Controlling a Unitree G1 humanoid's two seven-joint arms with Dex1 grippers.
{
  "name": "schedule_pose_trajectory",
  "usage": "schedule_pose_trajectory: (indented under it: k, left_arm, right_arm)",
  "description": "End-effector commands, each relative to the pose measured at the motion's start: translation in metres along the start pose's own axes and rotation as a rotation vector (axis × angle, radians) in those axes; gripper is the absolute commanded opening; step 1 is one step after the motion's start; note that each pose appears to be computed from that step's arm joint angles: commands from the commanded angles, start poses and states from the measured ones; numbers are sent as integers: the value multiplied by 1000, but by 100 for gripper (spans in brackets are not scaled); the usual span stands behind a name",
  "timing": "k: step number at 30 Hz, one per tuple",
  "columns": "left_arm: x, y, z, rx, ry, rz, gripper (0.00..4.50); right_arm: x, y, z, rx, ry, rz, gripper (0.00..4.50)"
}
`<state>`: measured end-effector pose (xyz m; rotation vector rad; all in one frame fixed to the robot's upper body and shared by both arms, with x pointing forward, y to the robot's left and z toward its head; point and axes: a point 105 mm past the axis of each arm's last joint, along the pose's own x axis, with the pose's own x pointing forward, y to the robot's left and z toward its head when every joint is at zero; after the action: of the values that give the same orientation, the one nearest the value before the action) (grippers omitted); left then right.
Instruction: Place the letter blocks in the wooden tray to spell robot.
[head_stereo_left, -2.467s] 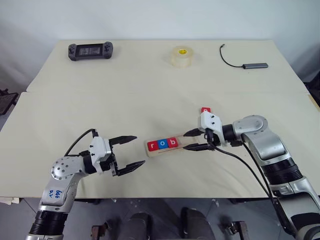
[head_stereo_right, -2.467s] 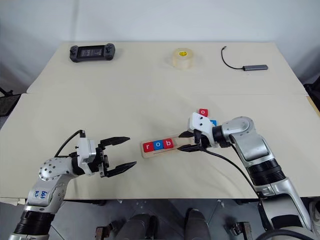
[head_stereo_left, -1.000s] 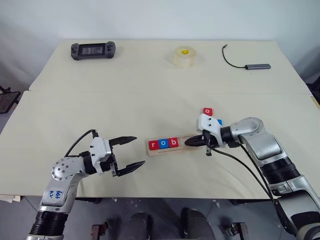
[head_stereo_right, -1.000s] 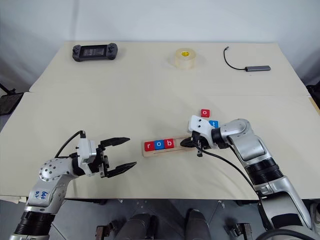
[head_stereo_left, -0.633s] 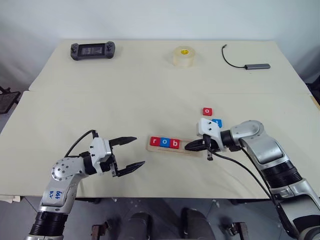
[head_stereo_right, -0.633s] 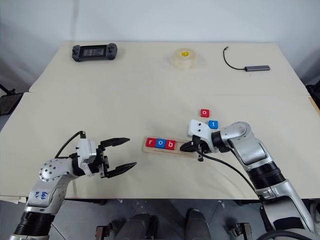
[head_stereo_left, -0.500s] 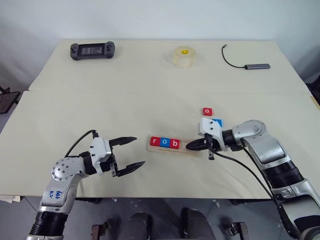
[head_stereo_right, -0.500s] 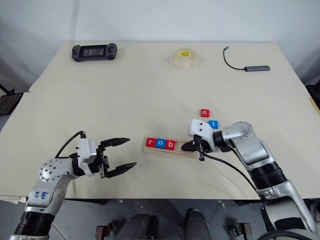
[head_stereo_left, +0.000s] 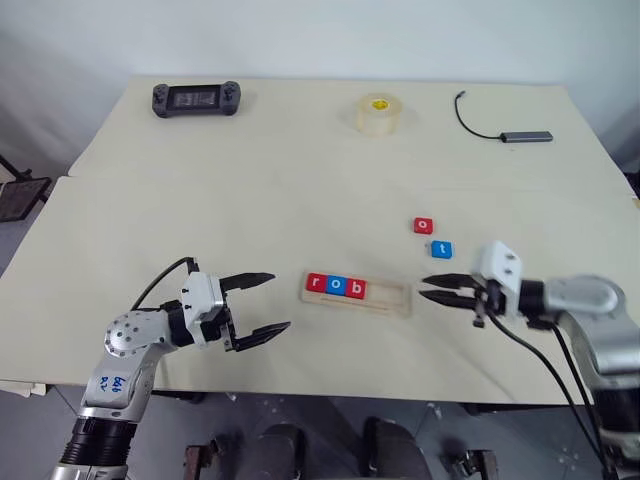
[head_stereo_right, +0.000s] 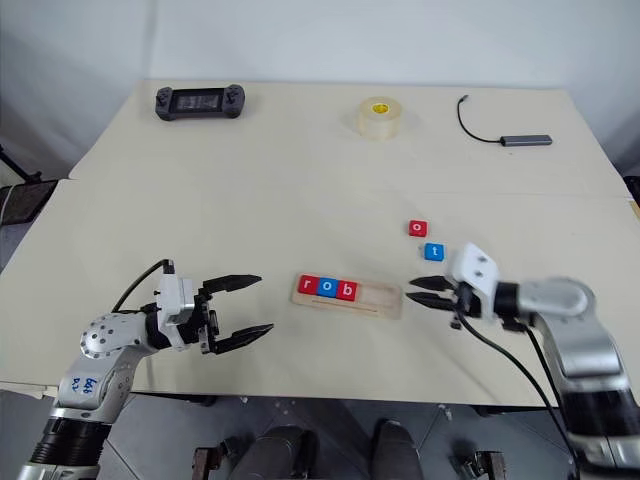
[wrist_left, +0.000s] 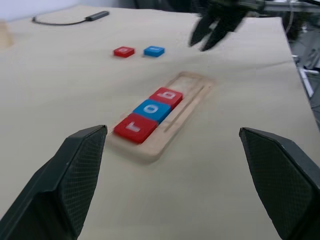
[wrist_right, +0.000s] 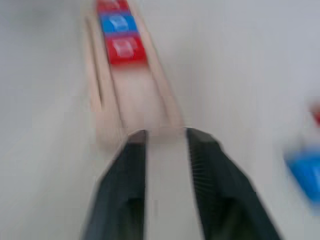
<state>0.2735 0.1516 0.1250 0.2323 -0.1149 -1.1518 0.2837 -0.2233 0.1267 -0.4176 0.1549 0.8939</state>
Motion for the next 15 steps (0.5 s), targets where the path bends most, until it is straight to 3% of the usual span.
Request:
schedule_pose_trajectory:
  k: [1,6,9,15]
  left_arm:
    - [-1,8,6,13,-22,21,450]
    - [2,15,6,10,-27,15,450]
    - [5,17,7,13,-29,-2,450]
    - [7,19,8,21,-33,-12,450]
  right_arm:
    - [-36,-15,4,-17,-94,-225,261]
    - [-64,-11,-22,42,-91,-411,436]
    - [-69,-6,-31,42,-86,-466,443]
    - [-64,-12,-13,40,-173,-489,443]
